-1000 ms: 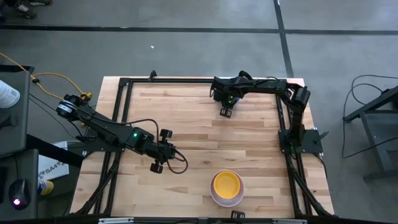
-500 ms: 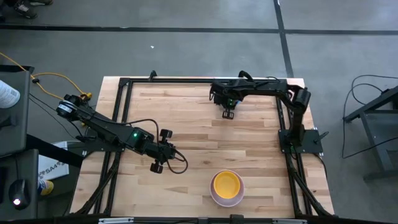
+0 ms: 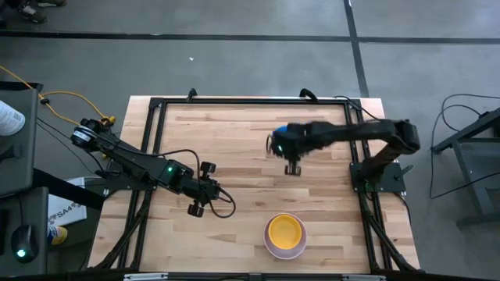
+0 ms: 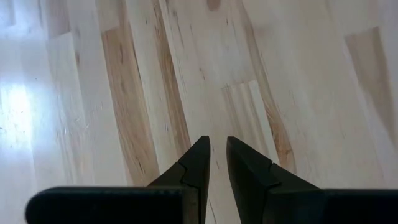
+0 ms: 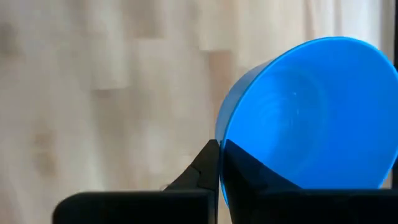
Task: Nest bowls inside each other
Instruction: Stack the blue bowl on the yellow bowl
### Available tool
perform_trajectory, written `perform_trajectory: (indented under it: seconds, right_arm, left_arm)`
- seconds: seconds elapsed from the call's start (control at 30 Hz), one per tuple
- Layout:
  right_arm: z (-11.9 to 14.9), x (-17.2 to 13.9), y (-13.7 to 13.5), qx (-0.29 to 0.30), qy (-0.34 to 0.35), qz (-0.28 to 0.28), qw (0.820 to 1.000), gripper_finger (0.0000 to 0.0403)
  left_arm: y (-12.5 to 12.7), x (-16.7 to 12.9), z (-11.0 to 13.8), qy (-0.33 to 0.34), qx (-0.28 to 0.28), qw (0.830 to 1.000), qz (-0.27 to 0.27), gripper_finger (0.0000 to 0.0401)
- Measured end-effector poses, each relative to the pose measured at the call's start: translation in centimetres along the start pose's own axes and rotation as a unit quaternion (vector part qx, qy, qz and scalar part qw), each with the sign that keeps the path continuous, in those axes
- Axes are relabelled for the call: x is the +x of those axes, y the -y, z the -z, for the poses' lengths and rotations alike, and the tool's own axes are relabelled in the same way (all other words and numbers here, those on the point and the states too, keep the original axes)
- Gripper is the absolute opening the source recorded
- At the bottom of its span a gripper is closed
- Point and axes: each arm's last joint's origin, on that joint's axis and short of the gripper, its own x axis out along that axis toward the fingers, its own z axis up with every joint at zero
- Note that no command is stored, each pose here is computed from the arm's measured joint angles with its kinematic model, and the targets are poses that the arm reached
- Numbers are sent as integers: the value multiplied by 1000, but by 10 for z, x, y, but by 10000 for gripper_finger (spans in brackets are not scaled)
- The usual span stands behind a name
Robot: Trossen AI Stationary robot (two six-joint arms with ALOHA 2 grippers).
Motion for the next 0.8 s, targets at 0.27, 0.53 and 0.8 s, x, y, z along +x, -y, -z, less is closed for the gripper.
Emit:
perform_trajectory:
  seconds: [0.27,0.53,0.8]
  right_arm:
    - [25,-48,-97,-138,55,-85,985,3]
    - [60,-59,-183,-321,61,-151,933,3]
    - [82,-50,-230,-391,48,-161,905,3]
  left_arm:
    - [0,0,-1,4,-3,1000,0,51]
    - [1,0,-9,44,-16,999,4,51]
    - [1,-3,-23,117,-47,992,11,51]
